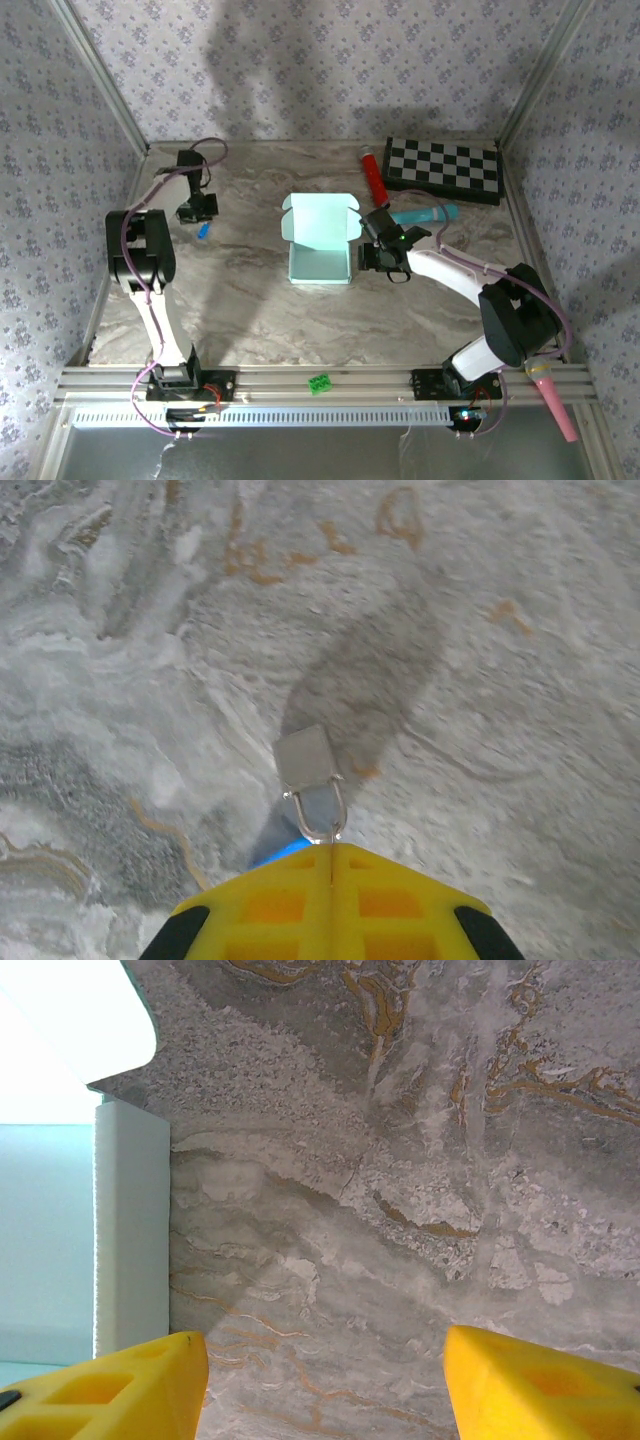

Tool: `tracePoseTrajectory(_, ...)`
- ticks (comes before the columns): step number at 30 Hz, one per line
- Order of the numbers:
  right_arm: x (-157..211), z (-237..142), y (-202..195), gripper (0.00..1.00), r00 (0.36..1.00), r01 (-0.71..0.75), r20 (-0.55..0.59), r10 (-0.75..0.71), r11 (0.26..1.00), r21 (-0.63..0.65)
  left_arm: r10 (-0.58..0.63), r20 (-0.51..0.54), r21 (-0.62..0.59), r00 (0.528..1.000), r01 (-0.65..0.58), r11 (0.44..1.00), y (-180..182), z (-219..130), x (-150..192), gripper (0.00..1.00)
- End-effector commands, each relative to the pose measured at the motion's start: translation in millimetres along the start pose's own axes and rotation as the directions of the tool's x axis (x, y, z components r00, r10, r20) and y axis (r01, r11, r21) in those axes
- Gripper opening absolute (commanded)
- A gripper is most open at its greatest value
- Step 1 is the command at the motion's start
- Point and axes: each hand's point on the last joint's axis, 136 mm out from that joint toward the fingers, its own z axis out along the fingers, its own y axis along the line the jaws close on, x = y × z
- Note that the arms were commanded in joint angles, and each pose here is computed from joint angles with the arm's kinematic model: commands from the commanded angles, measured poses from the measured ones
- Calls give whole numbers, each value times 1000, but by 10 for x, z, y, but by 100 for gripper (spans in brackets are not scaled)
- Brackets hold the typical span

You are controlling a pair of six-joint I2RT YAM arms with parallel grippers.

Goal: Fold the paper box

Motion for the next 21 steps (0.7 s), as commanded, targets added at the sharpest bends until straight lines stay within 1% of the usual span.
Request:
tracePoseTrajectory(1,72,39,-39,65,1000,-3,-13,3,1000,23,51,92,4,994,-52,999,-93,-331,-117,0)
tracePoseTrajectory(11,75,28,-52,65,1000,-10,-8,10,1000,25,77,114,21,990,-80,997,-240,-722,40,0)
tracePoseTrajectory(16,98,24,-69,65,1000,-11,-14,11,1000,29,101,172,58,980,-112,992,-409,-1069,87,0)
tracePoseTrajectory(21,93,4,-80,65,1000,-23,-1,23,999,22,139,194,102,971,-161,982,-620,-1337,262,0)
